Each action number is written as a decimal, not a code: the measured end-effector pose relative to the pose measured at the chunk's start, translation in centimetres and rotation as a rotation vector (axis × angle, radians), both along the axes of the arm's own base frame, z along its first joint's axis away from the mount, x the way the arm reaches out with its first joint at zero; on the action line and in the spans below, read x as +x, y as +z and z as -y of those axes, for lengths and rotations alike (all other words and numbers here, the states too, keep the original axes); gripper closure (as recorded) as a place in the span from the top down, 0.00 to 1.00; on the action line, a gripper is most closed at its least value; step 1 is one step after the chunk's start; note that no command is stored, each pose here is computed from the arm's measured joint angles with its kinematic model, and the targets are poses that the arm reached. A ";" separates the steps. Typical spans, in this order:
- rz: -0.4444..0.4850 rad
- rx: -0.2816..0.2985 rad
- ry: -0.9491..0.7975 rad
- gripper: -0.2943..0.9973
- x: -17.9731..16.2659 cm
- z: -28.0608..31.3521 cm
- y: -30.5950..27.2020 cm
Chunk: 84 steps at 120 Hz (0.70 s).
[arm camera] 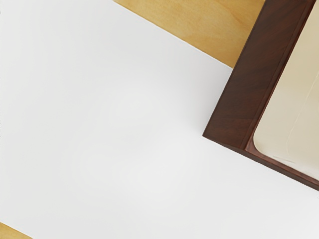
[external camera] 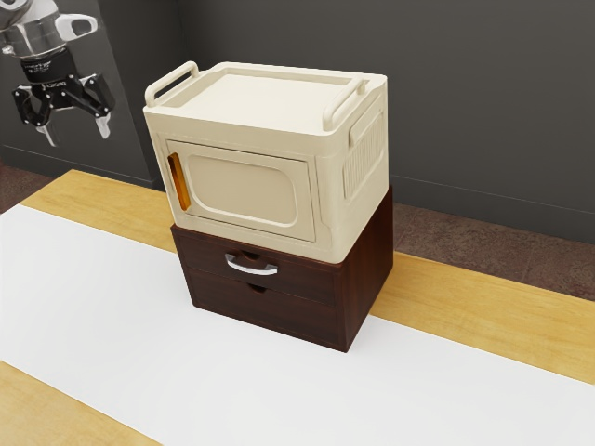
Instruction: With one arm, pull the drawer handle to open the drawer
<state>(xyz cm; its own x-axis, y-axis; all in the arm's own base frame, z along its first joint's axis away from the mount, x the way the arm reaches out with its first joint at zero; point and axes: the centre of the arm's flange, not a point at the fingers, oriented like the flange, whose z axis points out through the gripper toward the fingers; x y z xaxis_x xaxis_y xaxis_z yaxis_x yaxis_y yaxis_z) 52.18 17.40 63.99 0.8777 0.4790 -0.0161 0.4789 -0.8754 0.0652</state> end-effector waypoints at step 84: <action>0.093 0.051 -0.255 0.77 -0.9 6.0 6.6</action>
